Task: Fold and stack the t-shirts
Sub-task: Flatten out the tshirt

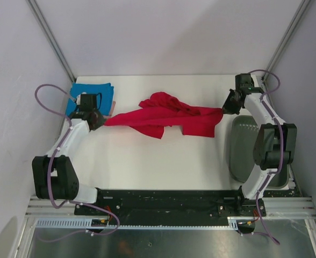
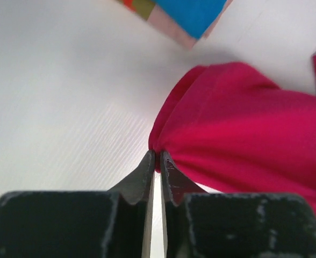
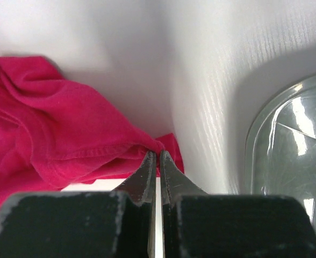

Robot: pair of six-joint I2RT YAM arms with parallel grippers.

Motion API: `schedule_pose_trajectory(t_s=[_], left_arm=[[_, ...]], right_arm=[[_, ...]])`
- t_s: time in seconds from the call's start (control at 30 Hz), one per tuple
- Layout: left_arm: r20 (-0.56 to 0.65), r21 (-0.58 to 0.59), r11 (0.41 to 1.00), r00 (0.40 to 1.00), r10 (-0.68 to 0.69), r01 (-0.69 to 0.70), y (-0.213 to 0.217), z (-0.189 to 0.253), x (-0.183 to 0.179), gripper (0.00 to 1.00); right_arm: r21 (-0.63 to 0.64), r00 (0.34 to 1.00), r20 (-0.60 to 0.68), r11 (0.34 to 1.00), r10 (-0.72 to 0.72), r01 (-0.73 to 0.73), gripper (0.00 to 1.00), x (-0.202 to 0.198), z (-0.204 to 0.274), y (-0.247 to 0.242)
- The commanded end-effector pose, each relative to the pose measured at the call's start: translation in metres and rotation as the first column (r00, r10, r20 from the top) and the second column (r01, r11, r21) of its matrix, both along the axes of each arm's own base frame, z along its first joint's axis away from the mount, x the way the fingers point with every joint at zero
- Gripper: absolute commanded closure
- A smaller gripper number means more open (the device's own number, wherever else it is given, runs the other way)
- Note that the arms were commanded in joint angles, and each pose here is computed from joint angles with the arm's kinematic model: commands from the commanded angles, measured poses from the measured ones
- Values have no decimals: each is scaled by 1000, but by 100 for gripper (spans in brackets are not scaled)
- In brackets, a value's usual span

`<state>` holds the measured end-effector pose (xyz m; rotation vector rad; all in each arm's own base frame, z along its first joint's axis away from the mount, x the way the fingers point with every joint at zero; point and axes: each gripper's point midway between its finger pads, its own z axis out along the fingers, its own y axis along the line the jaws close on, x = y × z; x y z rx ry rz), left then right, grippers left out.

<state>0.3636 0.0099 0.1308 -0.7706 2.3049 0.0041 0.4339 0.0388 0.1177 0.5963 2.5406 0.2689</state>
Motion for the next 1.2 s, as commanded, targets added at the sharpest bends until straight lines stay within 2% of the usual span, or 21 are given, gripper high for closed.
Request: schedule_pose_trajectory(t_s=[0.0,0.1,0.2,0.37,0.57,0.83,1.17], left_arm=[[-104,-27,999,994,-28,25,-3,-31,-30,82],[-118,-84,995,991,-59,49,-14,-39,-34,60],[-118,-126,990,990,-74,59,-22,-42,-38,54],[-142,-177,983,987,-73,47,-30,-57,-50,56],[-188,-156,988,981,-48,19,-25,-80,-56,56],[-179,-180,984,983,-37,4,-28,-92,-38,52],[-193,-120,991,980,42,-66,-14,-101,-27,54]], right_arm=[[-36,999,11,999,31,-30,100,-12,11,5],[-35,999,-24,998,47,-48,100,-14,-2,11],[-37,998,-40,998,54,-55,100,-12,-12,15],[-27,997,-49,998,53,-55,100,-8,-21,18],[-17,997,-57,998,58,-59,100,-6,-28,21],[-17,996,-56,998,65,-66,100,-6,-28,24],[-13,995,-59,997,76,-77,100,-7,-30,27]])
